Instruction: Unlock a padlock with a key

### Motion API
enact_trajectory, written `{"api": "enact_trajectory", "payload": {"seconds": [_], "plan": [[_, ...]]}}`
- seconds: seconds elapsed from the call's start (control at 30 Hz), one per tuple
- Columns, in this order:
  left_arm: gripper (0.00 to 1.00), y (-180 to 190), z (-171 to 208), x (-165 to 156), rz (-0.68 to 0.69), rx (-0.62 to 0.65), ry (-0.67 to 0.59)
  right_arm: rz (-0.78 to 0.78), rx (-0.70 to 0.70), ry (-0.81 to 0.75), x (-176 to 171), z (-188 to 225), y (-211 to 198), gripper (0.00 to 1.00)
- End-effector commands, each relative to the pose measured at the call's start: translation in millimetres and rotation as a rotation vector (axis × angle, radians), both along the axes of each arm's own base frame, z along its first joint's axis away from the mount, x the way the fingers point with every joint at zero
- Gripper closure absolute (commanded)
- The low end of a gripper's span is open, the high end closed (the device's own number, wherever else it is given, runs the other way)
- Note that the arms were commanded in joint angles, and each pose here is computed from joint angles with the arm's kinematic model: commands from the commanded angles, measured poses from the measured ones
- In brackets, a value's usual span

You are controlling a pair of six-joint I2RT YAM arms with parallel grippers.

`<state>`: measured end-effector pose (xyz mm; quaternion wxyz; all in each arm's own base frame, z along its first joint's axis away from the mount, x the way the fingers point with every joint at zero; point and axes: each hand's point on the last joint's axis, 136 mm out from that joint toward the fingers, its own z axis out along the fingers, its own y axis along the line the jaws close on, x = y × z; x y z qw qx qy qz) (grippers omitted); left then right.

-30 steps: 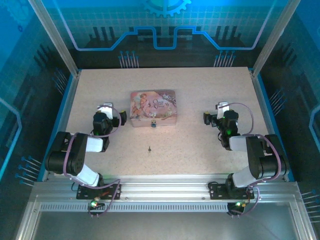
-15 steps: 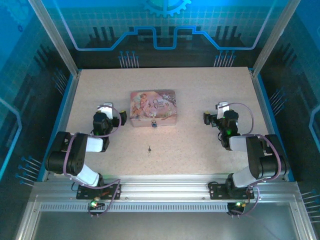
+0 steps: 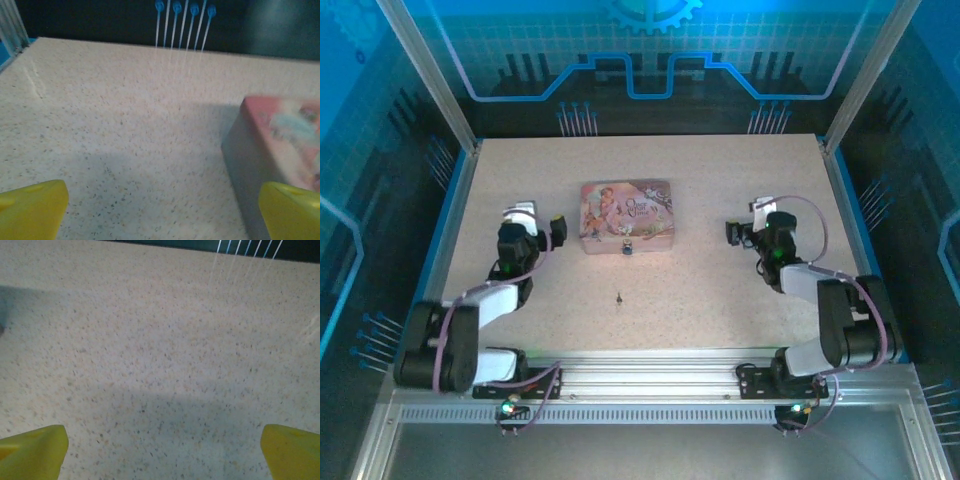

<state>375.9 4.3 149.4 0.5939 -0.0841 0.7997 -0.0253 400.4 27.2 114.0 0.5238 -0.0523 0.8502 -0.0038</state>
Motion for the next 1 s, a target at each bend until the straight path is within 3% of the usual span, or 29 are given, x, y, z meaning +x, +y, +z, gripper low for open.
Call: {"api": "enact_trajectory", "payload": {"seconds": [0.0, 0.17, 0.3, 0.5, 0.7, 0.8, 0.97], "plan": [[0.04, 11.5, 12.0, -19.0, 0.106, -0.133, 0.111, -0.023, 0.059, 0.061, -7.2, 29.7, 5.4, 0.00], [0.17, -6.2, 30.4, -50.6, 0.078, -0.291, 0.258, -0.064, 0.193, 0.180, -30.3, 53.8, 18.6, 0.06], [0.29, -39.1, 25.8, -79.8, -0.049, -0.425, 0.390, 0.031, 0.179, 0.252, -59.9, 56.9, 64.7, 0.12], [0.53, -96.7, -11.1, -125.4, -0.208, -0.536, 0.572, 0.278, 0.203, 0.363, -118.2, 40.8, 166.0, 0.32], [0.70, -147.3, -61.4, -160.0, -0.304, -0.560, 0.711, 0.426, 0.178, 0.561, -167.6, 5.6, 244.2, 0.44], [0.70, -138.4, -76.0, -167.7, -0.242, -0.530, 0.745, 0.441, 0.137, 0.630, -184.6, -0.2, 277.9, 0.46], [0.70, -108.8, -73.9, -175.4, -0.154, -0.450, 0.671, 0.389, 0.049, 0.733, -209.3, -18.3, 308.9, 0.48]]}}
